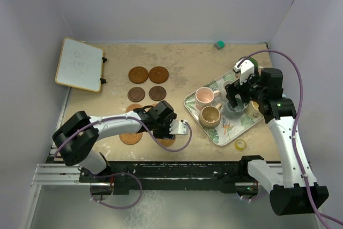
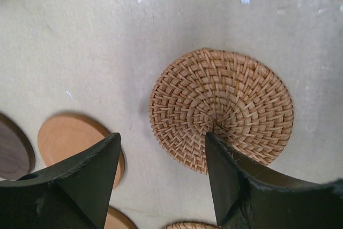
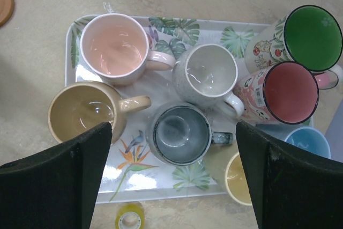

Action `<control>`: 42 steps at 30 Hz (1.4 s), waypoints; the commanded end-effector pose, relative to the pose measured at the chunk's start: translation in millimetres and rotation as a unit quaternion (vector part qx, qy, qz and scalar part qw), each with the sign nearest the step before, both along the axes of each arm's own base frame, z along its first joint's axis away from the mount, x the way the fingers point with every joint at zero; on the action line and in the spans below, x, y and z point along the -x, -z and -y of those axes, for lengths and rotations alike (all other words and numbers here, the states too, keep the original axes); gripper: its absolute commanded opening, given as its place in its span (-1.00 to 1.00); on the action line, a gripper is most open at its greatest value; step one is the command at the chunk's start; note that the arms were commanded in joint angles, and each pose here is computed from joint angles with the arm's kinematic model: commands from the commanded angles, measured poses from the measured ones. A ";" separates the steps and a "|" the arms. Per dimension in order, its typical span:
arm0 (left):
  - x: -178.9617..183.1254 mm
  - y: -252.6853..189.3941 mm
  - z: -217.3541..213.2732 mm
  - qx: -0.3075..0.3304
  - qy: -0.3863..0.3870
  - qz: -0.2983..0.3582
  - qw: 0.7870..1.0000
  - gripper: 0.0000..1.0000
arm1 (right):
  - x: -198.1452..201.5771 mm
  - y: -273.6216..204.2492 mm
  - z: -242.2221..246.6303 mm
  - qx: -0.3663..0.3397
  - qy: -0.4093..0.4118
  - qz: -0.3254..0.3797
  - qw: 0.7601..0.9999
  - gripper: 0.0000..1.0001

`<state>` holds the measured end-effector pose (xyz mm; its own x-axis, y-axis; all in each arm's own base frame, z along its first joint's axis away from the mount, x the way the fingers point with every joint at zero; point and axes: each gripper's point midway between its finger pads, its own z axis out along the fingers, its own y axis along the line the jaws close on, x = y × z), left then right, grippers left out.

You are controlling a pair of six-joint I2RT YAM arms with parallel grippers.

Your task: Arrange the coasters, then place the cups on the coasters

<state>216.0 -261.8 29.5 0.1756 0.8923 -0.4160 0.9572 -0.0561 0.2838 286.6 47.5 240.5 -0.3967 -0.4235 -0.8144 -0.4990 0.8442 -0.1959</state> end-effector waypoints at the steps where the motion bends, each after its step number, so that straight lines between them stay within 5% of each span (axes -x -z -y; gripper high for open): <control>1: 6.6 17.9 -53.6 -0.099 0.000 0.005 0.995 0.23 | -1.0 -8.6 0.2 0.001 -0.004 0.018 1.000 1.00; 42: -17.6 -0.1 -61.5 -0.084 -0.030 0.029 0.996 0.21 | -0.2 -7.5 -2.3 -0.003 -0.010 0.014 1.000 1.00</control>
<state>231.2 -219.2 31.4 0.1590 0.9351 -0.3168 0.9390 -0.0441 0.3411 286.3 48.6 240.6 -0.3943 -0.4236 -0.8155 -0.5040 0.8417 -0.1935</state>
